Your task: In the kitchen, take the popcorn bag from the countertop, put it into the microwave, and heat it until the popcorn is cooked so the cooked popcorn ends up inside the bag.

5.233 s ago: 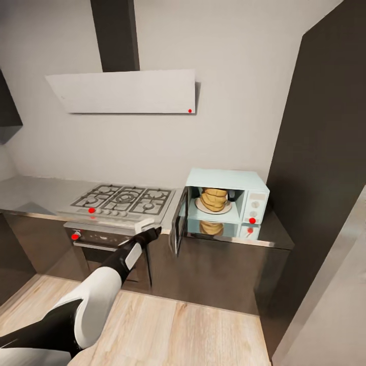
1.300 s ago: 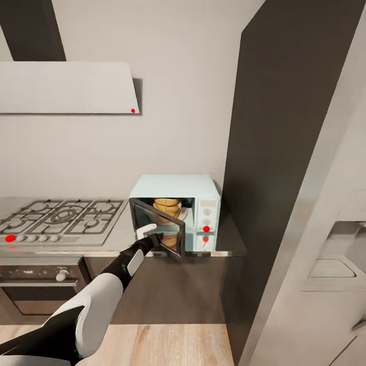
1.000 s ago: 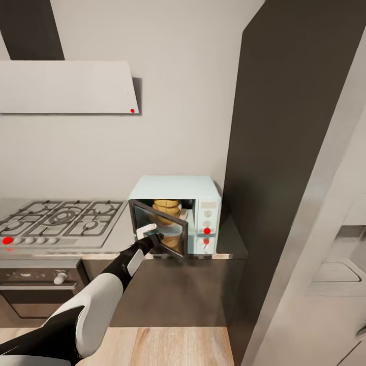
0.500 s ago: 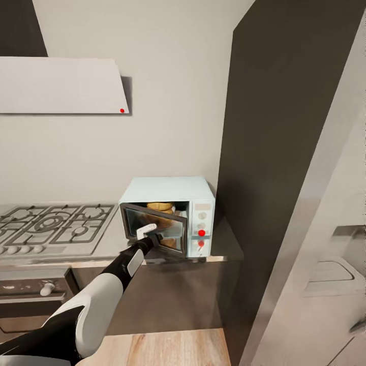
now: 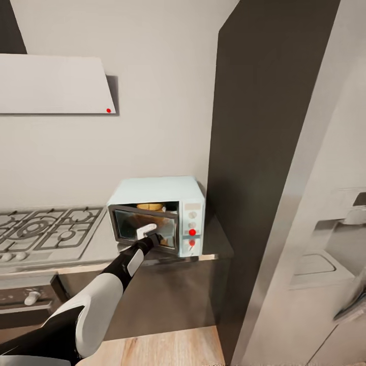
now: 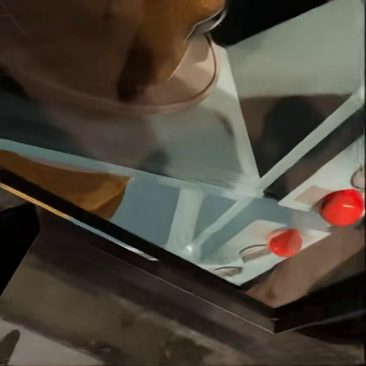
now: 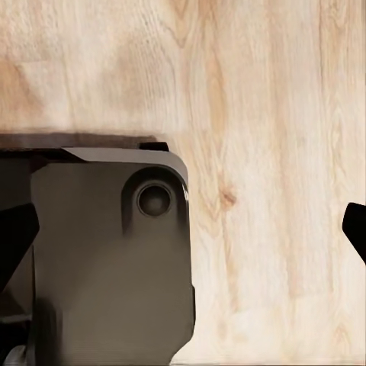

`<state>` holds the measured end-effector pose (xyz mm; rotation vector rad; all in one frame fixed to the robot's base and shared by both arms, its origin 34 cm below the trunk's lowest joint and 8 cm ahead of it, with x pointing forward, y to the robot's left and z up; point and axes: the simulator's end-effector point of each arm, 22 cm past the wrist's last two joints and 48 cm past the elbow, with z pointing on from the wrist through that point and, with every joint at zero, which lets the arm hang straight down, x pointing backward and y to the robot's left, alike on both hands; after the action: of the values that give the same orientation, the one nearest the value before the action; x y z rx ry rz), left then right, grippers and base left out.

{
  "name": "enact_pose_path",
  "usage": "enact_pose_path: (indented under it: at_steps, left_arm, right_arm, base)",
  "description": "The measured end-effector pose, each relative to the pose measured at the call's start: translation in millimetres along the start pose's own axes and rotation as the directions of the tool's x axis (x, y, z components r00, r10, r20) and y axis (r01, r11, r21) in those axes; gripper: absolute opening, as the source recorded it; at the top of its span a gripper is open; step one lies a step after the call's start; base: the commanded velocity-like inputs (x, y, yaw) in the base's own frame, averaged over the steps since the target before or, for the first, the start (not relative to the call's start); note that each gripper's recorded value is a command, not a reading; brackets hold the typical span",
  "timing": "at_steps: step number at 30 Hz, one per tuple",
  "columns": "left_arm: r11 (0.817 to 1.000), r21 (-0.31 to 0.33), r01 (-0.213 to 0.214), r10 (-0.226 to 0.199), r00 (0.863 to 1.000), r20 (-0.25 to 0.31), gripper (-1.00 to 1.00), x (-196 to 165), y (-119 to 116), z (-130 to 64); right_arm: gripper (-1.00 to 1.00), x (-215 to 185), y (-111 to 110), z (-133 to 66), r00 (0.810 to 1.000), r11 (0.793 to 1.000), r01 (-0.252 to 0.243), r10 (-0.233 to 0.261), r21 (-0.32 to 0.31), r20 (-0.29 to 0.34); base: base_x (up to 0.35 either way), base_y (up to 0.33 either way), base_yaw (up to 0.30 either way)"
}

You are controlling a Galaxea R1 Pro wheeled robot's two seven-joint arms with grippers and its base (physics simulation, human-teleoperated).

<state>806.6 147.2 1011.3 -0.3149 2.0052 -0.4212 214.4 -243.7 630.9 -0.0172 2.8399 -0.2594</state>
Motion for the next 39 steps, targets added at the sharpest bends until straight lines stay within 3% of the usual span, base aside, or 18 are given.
enact_pose_path:
  at_steps: [11, 15, 18, 39]
  left_arm:
    - [1.000, 0.001, 0.001, -0.001, 1.000, 0.001, 1.00, 0, 0, -0.3]
    - [1.000, 0.001, 0.002, -0.002, 1.000, 0.000, 1.00, 0, 0, 0.0]
    - [1.000, 0.001, 0.001, -0.001, 1.000, 0.000, 1.00, 0, 0, 0.0]
    - [1.000, 0.002, 0.001, -0.001, 1.000, 0.001, 1.00, 0, 0, -0.4]
  right_arm:
    - [1.00, 12, 4, -3.2, 1.000, 1.000, 0.013, -0.013, -0.011, -0.014]
    - [1.00, 13, 16, -2.1, 1.000, 0.995, 0.019, -0.021, -0.097, -0.016]
    - [1.00, 13, 14, -1.3, 1.000, 0.993, 0.020, -0.022, -0.113, -0.016]
    - [1.00, 16, 15, -2.0, 1.000, 0.993, 0.019, -0.021, -0.116, -0.021]
  base:
    - [0.052, 0.000, -0.017]
    - [0.023, 0.000, 0.000]
    - [0.016, 0.000, 0.000]
    - [0.111, 0.000, 0.000]
